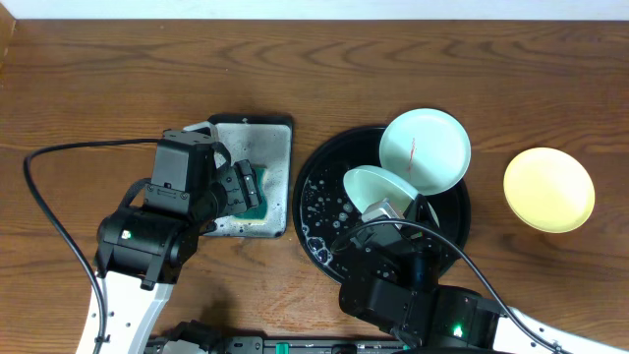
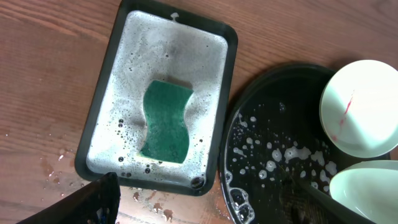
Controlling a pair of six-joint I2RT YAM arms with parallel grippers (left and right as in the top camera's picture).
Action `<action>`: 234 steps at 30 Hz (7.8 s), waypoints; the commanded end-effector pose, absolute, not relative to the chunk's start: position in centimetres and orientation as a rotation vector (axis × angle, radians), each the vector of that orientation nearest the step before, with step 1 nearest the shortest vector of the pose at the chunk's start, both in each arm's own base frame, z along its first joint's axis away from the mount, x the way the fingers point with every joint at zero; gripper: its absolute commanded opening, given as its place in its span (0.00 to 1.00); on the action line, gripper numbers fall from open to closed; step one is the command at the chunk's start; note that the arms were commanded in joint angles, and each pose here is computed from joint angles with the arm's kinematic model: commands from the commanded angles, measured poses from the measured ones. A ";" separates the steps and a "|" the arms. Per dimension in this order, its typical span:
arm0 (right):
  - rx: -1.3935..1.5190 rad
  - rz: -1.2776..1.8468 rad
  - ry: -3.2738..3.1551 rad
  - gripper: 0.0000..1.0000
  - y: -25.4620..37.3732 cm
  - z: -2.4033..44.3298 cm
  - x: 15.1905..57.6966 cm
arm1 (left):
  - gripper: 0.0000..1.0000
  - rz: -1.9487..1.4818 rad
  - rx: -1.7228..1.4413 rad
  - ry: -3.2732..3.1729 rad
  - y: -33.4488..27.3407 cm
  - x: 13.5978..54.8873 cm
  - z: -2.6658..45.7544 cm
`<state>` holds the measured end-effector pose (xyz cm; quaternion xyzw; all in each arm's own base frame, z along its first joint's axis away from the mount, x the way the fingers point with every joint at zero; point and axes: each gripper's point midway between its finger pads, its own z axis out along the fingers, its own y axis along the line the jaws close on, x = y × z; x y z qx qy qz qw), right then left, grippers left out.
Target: Clean dirty plates on tray and stack at the side
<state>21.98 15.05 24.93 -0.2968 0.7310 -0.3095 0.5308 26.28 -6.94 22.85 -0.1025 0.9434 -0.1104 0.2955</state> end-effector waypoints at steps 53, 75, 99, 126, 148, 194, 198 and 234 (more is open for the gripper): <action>0.808 0.714 2.114 0.56 -13.6 14.7 33.8 | 0.83 -0.293 -0.260 2.496 -6.9 26.5 23.6; -0.064 -0.187 2.508 0.66 -1.9 2.8 41.6 | 0.83 -0.293 -0.260 2.496 -6.9 26.5 23.6; -0.300 0.336 2.712 0.01 7.8 6.5 32.1 | 0.83 -0.293 -0.260 2.496 -6.9 26.5 23.6; 0.192 0.476 2.684 0.01 4.8 4.4 35.6 | 0.83 -0.293 -0.260 2.496 -6.9 26.5 23.6; 0.607 0.282 2.858 0.40 8.2 3.7 26.6 | 0.83 -0.282 -0.269 2.585 -6.9 24.9 22.2; -0.006 0.203 2.744 0.29 6.7 10.5 28.2 | 0.07 -0.130 -0.267 2.794 -8.0 30.7 9.5; -0.019 0.268 2.784 0.28 7.3 8.7 29.1 | 0.07 -0.330 -0.167 2.761 -11.4 29.8 13.3; 0.019 0.391 3.034 0.01 8.3 -0.6 28.9 | 0.07 -0.593 -0.133 3.022 -31.6 24.4 -2.1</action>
